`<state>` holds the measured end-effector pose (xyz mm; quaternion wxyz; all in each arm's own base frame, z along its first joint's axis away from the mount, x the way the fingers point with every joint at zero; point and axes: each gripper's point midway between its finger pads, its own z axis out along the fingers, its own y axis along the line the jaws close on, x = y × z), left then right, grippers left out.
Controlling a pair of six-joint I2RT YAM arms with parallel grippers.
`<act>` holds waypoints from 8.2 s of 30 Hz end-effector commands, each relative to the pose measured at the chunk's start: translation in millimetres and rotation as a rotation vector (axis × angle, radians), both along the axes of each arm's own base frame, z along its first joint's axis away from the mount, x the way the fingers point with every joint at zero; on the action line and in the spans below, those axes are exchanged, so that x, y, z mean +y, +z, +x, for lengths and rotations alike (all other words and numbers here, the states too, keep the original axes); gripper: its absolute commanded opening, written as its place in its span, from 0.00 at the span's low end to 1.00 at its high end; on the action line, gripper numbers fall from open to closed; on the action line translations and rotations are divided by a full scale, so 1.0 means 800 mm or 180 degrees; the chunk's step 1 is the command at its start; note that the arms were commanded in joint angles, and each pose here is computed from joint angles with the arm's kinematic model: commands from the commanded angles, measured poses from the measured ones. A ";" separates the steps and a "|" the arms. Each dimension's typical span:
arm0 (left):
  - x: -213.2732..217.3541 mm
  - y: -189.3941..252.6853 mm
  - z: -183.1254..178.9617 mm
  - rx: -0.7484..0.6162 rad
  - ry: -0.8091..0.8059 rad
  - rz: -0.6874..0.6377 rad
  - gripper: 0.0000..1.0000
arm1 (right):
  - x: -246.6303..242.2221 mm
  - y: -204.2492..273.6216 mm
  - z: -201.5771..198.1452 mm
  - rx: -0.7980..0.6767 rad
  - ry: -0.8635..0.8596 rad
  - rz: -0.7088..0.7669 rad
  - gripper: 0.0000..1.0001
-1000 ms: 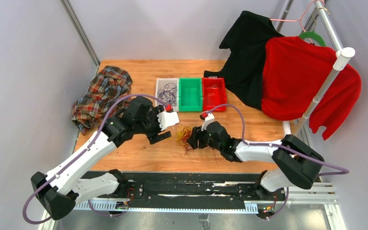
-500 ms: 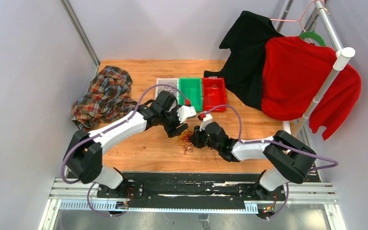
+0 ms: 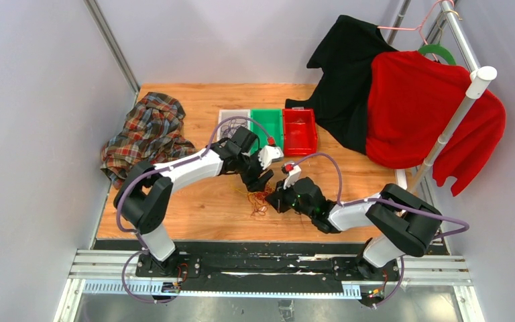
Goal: Untangle the cables
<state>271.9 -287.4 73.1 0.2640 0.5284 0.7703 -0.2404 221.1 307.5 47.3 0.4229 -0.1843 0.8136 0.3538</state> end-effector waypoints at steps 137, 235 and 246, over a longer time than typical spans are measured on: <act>0.160 0.602 -0.038 -0.3765 0.0479 -0.1190 0.00 | -0.131 0.101 -0.027 0.0157 -0.0452 -0.0505 0.01; -0.193 0.053 0.277 -0.2155 -0.0283 0.0216 0.26 | -0.314 0.159 0.048 -0.0562 -0.3104 -0.0485 0.49; -0.171 0.140 0.239 -0.1625 -0.0233 -0.0165 0.98 | -0.315 0.185 0.044 -0.0647 -0.2990 -0.0510 0.47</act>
